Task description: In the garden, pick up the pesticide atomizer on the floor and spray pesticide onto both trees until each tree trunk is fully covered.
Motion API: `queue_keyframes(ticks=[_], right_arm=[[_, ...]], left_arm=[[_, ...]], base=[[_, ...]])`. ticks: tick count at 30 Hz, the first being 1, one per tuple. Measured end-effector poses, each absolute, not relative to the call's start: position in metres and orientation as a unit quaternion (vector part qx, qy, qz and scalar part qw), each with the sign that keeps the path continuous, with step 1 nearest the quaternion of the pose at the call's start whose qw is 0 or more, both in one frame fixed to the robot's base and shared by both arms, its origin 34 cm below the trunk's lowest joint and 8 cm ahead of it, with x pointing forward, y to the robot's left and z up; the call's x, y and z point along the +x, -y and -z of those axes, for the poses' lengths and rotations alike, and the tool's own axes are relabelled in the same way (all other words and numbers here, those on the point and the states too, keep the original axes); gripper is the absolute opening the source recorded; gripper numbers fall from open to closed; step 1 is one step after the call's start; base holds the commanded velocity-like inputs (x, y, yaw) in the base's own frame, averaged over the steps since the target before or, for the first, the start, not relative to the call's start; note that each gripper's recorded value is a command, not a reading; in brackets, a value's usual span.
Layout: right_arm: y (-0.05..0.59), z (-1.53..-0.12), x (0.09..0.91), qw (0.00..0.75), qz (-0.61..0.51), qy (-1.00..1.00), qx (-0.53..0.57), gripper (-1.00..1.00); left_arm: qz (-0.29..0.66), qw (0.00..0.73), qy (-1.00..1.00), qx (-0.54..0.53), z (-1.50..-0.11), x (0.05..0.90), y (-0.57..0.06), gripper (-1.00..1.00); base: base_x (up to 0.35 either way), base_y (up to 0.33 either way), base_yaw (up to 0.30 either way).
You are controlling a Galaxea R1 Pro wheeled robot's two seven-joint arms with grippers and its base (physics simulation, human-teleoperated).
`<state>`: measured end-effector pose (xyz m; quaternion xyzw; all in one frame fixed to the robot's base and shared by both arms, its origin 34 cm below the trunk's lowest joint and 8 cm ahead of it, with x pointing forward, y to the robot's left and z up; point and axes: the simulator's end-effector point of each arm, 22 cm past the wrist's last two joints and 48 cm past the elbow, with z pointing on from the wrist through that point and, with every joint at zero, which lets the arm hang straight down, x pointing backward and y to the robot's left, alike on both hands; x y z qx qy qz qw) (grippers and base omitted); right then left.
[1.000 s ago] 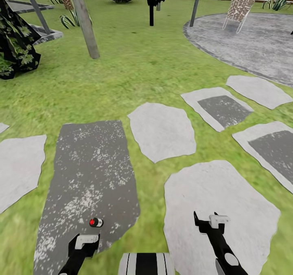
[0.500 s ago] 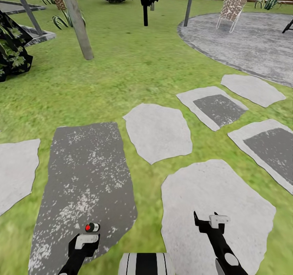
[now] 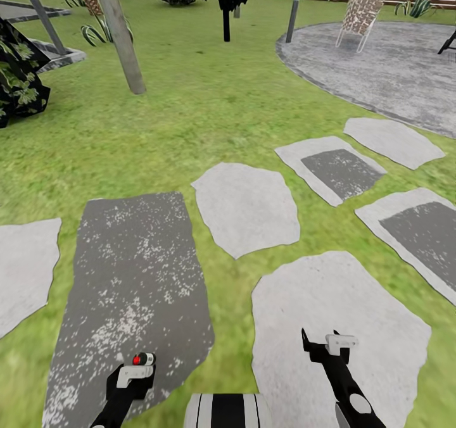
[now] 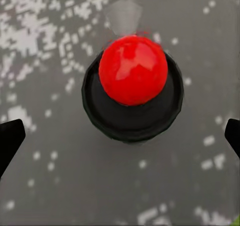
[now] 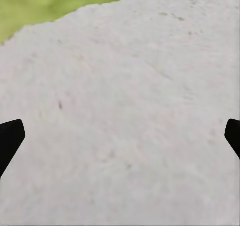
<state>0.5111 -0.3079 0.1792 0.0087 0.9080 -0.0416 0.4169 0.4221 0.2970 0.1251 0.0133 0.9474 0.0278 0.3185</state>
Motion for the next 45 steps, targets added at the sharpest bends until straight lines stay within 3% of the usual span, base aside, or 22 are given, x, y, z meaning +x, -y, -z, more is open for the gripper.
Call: queue_keyframes(ticks=[45], right_arm=[[0.3087,-0.1813,0.5124,0.419,0.042,-0.907,0.008,1.00]], left_arm=[[-0.028,0.321,-0.947,0.014,-0.1267,0.4235,-0.2966,1.00]], base=[[0.020,-0.006,0.012]])
